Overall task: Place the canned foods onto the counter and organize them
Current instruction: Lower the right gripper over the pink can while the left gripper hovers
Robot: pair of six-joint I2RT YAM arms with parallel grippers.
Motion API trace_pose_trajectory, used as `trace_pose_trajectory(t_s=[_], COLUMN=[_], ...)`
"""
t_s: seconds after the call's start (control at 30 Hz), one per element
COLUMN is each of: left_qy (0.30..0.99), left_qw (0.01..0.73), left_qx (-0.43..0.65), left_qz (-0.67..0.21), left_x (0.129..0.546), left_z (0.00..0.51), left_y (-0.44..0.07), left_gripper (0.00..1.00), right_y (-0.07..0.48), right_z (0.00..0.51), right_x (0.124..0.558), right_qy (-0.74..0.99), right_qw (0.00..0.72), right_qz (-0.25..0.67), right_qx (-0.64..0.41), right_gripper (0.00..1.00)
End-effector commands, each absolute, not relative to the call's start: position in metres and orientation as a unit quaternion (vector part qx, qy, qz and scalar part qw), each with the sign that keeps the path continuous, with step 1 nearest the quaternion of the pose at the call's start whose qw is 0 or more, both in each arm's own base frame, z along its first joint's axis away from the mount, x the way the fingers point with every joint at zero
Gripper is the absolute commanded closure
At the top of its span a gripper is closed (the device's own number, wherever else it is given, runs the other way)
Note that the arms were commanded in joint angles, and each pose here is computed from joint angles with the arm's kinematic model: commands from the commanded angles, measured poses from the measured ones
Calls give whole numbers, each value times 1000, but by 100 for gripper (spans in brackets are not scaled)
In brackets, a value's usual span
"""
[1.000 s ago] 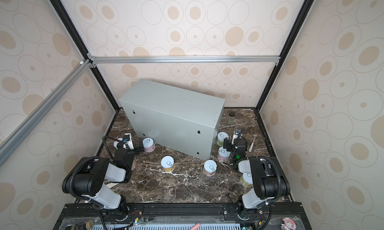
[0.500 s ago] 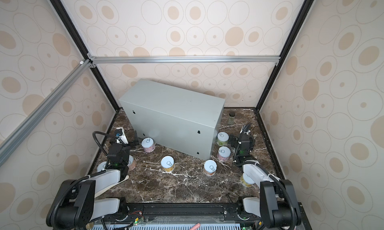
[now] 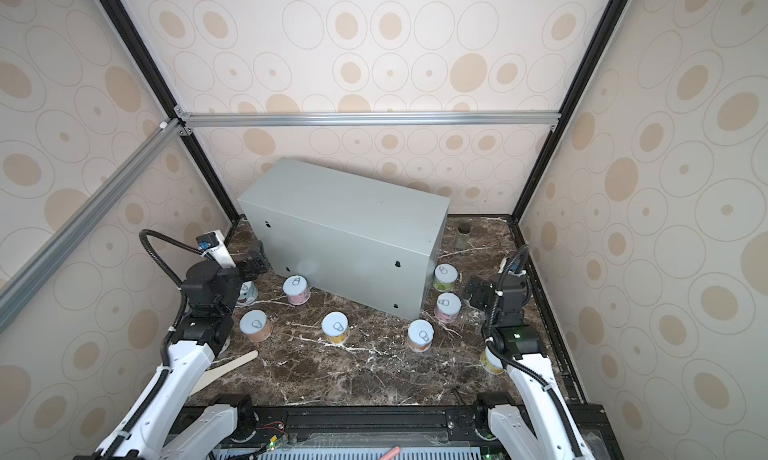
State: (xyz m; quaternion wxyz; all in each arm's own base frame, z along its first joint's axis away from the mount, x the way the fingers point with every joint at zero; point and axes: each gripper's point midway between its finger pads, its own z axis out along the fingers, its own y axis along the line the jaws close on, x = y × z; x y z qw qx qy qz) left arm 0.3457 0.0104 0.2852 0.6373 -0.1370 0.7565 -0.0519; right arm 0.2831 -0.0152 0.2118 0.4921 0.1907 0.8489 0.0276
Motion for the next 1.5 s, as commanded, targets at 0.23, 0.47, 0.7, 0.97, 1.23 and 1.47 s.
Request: trace_pose_trajectory(t_s=[0.23, 0.47, 0.7, 0.97, 1.23, 1.47], left_qy=[865, 892, 888, 855, 808, 766], left_qw=[482, 413, 413, 479, 546, 587], left_qx=[-111, -182, -194, -171, -200, -227], left_qz=[-83, 6, -64, -102, -97, -133], left_x=[322, 311, 320, 330, 333, 329], left_z=[197, 155, 157, 182, 195, 180], left_y=[-45, -29, -58, -79, -65, -61], left_gripper=[1, 1, 1, 1, 1, 1], right_y=[31, 41, 44, 49, 49, 58], right_z=[170, 149, 130, 115, 110, 108], right_x=[234, 238, 261, 280, 292, 300], right_qy=[907, 918, 930, 933, 934, 940], right_qw=[363, 334, 313, 308, 313, 304], right_qz=[140, 150, 128, 125, 104, 96], right_qx=[162, 153, 146, 140, 139, 123], right_gripper=[1, 1, 1, 1, 1, 2])
